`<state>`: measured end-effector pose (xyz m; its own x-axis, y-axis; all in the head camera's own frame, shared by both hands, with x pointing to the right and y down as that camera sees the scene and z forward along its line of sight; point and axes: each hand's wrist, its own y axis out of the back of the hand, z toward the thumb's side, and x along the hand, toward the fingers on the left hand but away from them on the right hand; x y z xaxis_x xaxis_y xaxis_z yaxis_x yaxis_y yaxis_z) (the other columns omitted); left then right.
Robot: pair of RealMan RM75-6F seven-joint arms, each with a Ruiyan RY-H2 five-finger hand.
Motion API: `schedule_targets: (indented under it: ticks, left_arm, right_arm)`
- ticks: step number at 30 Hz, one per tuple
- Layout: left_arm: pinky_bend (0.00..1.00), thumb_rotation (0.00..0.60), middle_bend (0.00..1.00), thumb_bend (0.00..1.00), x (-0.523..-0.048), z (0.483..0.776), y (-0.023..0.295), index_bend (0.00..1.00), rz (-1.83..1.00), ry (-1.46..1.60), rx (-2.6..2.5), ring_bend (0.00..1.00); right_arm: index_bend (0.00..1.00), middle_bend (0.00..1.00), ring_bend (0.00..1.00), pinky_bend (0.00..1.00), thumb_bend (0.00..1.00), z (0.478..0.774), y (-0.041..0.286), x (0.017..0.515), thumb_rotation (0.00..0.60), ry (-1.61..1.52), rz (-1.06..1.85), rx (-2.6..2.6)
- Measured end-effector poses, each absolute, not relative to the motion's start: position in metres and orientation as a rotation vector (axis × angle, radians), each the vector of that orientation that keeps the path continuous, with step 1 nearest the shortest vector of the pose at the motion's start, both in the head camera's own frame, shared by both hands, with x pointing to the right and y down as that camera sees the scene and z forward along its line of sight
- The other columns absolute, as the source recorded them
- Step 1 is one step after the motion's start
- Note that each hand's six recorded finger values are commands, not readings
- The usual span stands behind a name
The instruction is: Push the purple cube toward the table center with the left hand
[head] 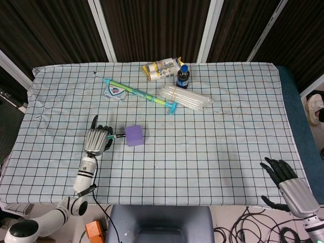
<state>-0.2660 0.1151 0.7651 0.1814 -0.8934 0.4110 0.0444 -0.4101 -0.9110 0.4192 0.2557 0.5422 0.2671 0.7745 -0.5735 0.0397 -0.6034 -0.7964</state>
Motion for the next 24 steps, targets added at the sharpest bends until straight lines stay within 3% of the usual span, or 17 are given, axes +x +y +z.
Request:
schedule_targets:
  ticks: [15, 19, 24]
  left_arm:
    - [0.08, 0.6, 0.86, 0.43, -0.176, 0.764, 0.121, 0.81, -1.282, 0.859, -1.649, 0.46]
    - [0.08, 0.6, 0.86, 0.43, -0.174, 0.759, 0.121, 0.81, -1.254, 0.859, -1.635, 0.47]
    - [0.07, 0.6, 0.86, 0.43, -0.212, 0.748, 0.122, 0.79, -1.256, 0.885, -1.573, 0.47]
  right_arm:
    - [0.0, 0.0, 0.0, 0.0, 0.39, 0.526, 0.257, 0.424, 0.6, -0.777, 1.334, -1.869]
    - [0.0, 0.0, 0.0, 0.0, 0.39, 0.525, 0.258, 0.425, 0.6, -0.774, 1.327, -1.871]
    - [0.0, 0.0, 0.0, 0.0, 0.39, 0.526, 0.258, 0.425, 0.6, -0.765, 1.329, -1.875]
